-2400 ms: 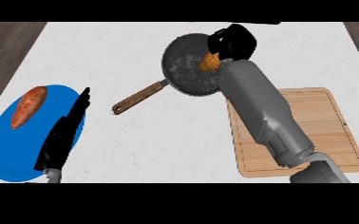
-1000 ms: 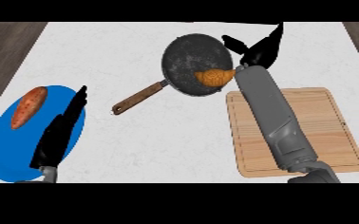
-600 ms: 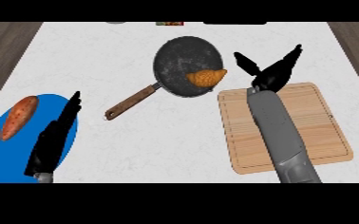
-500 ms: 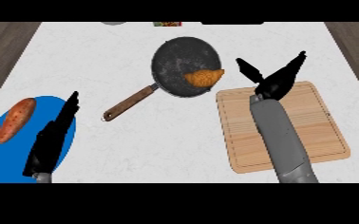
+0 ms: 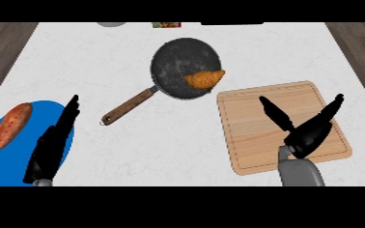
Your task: Pick the croissant from the cutting board and place it in the pan
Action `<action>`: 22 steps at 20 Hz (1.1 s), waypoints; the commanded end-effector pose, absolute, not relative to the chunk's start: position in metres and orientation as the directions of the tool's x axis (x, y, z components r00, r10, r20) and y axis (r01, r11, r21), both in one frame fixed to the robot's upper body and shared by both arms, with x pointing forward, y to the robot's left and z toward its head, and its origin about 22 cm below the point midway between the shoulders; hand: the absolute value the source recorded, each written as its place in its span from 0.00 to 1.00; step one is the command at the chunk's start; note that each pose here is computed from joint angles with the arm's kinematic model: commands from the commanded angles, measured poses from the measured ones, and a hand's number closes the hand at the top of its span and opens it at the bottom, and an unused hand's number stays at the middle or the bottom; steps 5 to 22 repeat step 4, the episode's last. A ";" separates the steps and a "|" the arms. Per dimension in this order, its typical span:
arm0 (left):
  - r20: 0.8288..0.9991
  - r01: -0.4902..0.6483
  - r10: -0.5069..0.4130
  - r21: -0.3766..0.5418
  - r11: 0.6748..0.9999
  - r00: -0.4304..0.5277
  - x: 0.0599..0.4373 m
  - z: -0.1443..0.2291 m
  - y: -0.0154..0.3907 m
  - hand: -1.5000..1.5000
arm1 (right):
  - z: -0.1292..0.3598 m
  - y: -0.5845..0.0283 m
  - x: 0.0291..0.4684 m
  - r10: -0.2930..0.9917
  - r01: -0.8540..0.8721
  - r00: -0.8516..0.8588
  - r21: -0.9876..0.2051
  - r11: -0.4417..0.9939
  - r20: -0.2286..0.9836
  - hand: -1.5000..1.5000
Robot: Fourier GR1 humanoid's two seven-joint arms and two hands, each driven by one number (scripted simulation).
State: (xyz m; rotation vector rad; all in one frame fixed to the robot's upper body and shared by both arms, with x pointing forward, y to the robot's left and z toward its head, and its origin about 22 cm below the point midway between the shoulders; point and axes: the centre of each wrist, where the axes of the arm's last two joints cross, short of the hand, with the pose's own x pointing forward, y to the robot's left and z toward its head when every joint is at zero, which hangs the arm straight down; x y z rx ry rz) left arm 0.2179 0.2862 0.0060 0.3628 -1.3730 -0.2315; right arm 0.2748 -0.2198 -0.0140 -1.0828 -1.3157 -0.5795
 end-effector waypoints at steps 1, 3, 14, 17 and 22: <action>0.904 -0.046 -0.387 0.401 0.915 0.183 0.227 0.009 0.294 0.50 | 0.005 -0.235 0.223 0.236 0.841 0.227 -0.312 0.442 0.945 0.00; 0.915 -0.025 -0.356 0.367 0.930 0.187 0.212 0.015 0.285 0.50 | 0.002 -0.234 0.199 0.221 0.849 0.220 -0.299 0.437 0.950 0.00; 0.912 -0.007 -0.366 0.374 0.927 0.185 0.219 0.017 0.278 0.50 | 0.018 -0.242 0.193 0.229 0.841 0.226 -0.308 0.445 0.947 0.00; 0.912 -0.007 -0.366 0.374 0.927 0.185 0.219 0.017 0.278 0.50 | 0.018 -0.242 0.193 0.229 0.841 0.226 -0.308 0.445 0.947 0.00; 0.912 -0.007 -0.366 0.374 0.927 0.185 0.219 0.017 0.278 0.50 | 0.018 -0.242 0.193 0.229 0.841 0.226 -0.308 0.445 0.947 0.00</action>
